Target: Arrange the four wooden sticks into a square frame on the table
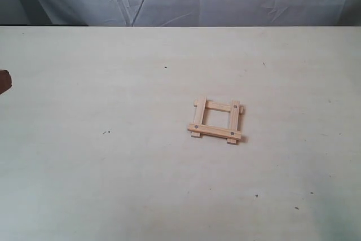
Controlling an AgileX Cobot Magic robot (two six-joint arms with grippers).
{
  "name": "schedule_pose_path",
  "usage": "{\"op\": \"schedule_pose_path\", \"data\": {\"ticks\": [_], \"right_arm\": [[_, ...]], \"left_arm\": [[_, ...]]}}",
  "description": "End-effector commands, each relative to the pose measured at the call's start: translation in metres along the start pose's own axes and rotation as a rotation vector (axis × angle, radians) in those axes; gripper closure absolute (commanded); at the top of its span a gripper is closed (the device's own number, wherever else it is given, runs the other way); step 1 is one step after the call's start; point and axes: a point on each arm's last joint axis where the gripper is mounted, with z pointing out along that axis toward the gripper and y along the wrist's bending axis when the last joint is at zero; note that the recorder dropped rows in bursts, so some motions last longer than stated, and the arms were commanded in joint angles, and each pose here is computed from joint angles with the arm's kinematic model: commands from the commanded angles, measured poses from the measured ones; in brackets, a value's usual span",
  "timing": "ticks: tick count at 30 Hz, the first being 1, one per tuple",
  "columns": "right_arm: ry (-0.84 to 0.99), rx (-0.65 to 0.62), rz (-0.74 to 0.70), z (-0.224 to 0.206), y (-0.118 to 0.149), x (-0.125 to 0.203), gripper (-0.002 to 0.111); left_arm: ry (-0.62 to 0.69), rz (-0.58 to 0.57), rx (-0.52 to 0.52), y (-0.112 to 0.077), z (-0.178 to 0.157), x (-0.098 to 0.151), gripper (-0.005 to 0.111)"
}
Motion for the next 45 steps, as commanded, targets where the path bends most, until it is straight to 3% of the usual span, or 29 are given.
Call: {"op": "schedule_pose_path", "data": {"ticks": [1,29,31,36,45], "right_arm": [[0.027,0.008,-0.014,0.004,-0.001,0.011,0.109],[0.027,0.003,0.0,0.007,0.0,0.019,0.109],[0.027,0.003,0.002,0.007,0.0,0.019,0.109],[0.027,0.001,0.006,0.007,0.0,0.019,0.109],[0.027,0.001,0.006,0.007,0.0,0.019,0.109]], "left_arm": [[-0.011,-0.001,0.001,0.0,-0.001,0.0,0.107],[-0.009,-0.001,0.001,0.0,-0.001,0.0,0.107],[-0.021,0.082,-0.019,0.001,-0.004,0.0,0.107],[-0.085,0.142,-0.113,0.011,-0.021,0.024,0.107],[-0.219,0.231,-0.27,0.029,-0.027,0.093,0.107]]}}
